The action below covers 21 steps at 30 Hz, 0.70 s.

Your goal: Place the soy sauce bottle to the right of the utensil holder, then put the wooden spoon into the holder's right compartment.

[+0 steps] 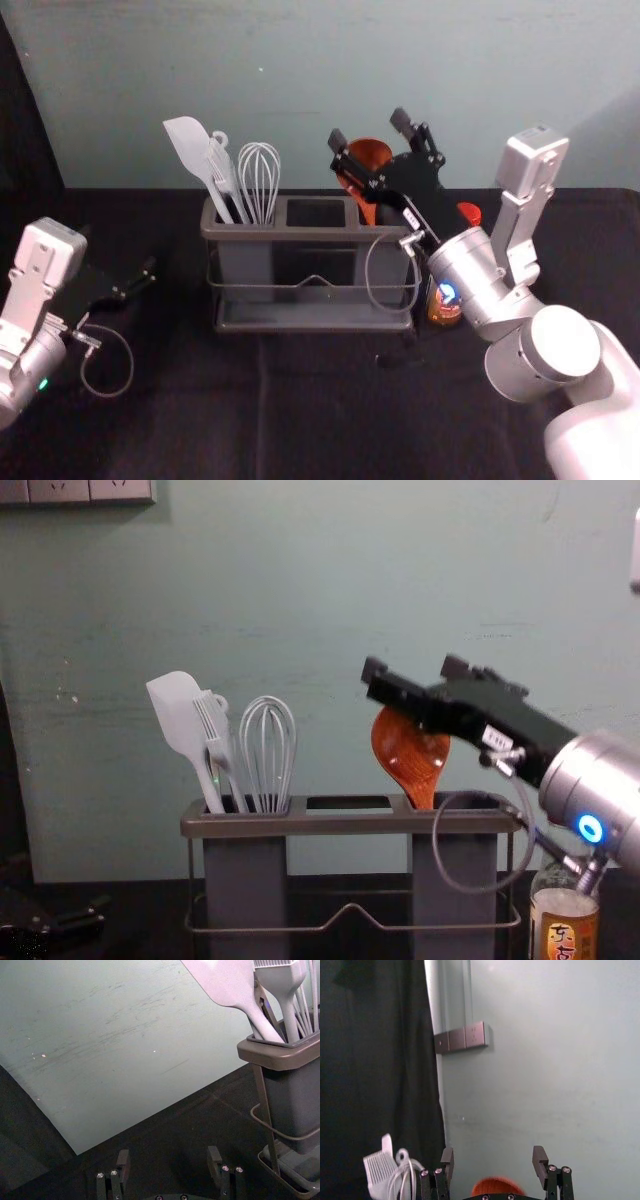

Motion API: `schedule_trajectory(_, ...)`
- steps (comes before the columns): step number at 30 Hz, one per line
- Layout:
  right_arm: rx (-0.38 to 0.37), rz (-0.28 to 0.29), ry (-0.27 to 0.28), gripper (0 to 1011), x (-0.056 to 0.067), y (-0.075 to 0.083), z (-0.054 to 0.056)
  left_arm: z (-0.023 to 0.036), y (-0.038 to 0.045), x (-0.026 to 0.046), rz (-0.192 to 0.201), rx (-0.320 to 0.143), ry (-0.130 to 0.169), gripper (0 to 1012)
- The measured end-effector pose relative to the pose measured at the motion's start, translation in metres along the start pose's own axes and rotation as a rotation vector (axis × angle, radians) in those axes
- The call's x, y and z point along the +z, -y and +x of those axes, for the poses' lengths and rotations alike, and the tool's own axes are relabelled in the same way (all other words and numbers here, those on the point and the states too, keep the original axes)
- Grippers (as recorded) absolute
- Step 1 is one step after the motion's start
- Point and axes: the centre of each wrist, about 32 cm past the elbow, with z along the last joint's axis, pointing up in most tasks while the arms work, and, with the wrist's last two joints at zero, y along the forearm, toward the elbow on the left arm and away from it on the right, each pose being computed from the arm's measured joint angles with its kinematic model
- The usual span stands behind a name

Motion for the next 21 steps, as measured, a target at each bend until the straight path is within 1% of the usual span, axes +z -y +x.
schedule_trajectory(1, 0.000, 0.000, 0.000, 1002, 0.000, 0.000, 0.000, 0.0000, 0.0000, 0.0000, 0.000, 0.000, 0.000, 1011)
schedule_trajectory(2, -0.001, 0.014, 0.014, 1002, 0.007, -0.001, 0.000, 0.0000, 0.0000, 0.0000, 0.000, 0.000, 0.000, 1011)
schedule_trajectory(3, -0.002, 0.020, 0.022, 1002, 0.010, -0.002, 0.000, 0.0000, 0.0000, 0.0000, 0.000, 0.000, 0.000, 1012)
schedule_trajectory(4, -0.002, 0.037, 0.038, 1003, 0.018, -0.003, 0.001, 0.0000, 0.0000, 0.0000, 0.000, 0.000, 0.000, 1011)
schedule_trajectory(5, -0.002, 0.037, 0.038, 1002, 0.018, -0.003, 0.001, 0.0000, 0.0000, 0.0000, 0.000, 0.000, 0.000, 1012)
schedule_trajectory(6, -0.004, 0.054, 0.050, 1002, 0.025, -0.005, 0.002, 0.0000, 0.0000, 0.0000, 0.000, 0.000, 0.000, 1012)
schedule_trajectory(8, -0.005, 0.069, 0.063, 1002, 0.033, -0.006, 0.003, 0.0000, 0.0000, 0.0000, 0.000, 0.000, 0.000, 1011)
schedule_trajectory(9, -0.007, 0.081, 0.074, 1003, 0.039, -0.006, 0.005, 0.0000, 0.0000, 0.0000, 0.000, 0.000, 0.000, 1011)
schedule_trajectory(13, -0.024, 0.095, 0.104, 1003, 0.049, -0.004, 0.011, 0.0000, 0.0000, 0.0000, 0.000, 0.000, 0.000, 1011)
schedule_trajectory(17, -0.065, 0.104, 0.129, 1003, 0.059, 0.003, 0.024, 0.0000, 0.0000, 0.0000, 0.000, 0.000, 0.000, 1012)
schedule_trajectory(18, -0.087, 0.109, 0.138, 1003, 0.065, 0.006, 0.032, 0.0000, 0.0000, 0.0000, 0.000, 0.000, 0.000, 1011)
schedule_trajectory(19, -0.098, 0.110, 0.143, 1002, 0.068, 0.008, 0.035, 0.0000, 0.0000, 0.0000, 0.000, 0.000, 0.000, 1011)
schedule_trajectory(20, -0.116, 0.110, 0.154, 1003, 0.073, 0.012, 0.043, 0.0000, 0.0000, 0.0000, 0.000, 0.000, 0.000, 1011)
schedule_trajectory(21, -0.125, 0.106, 0.160, 1002, 0.076, 0.015, 0.047, 0.0000, 0.0000, 0.0000, 0.000, 0.000, 0.000, 1011)
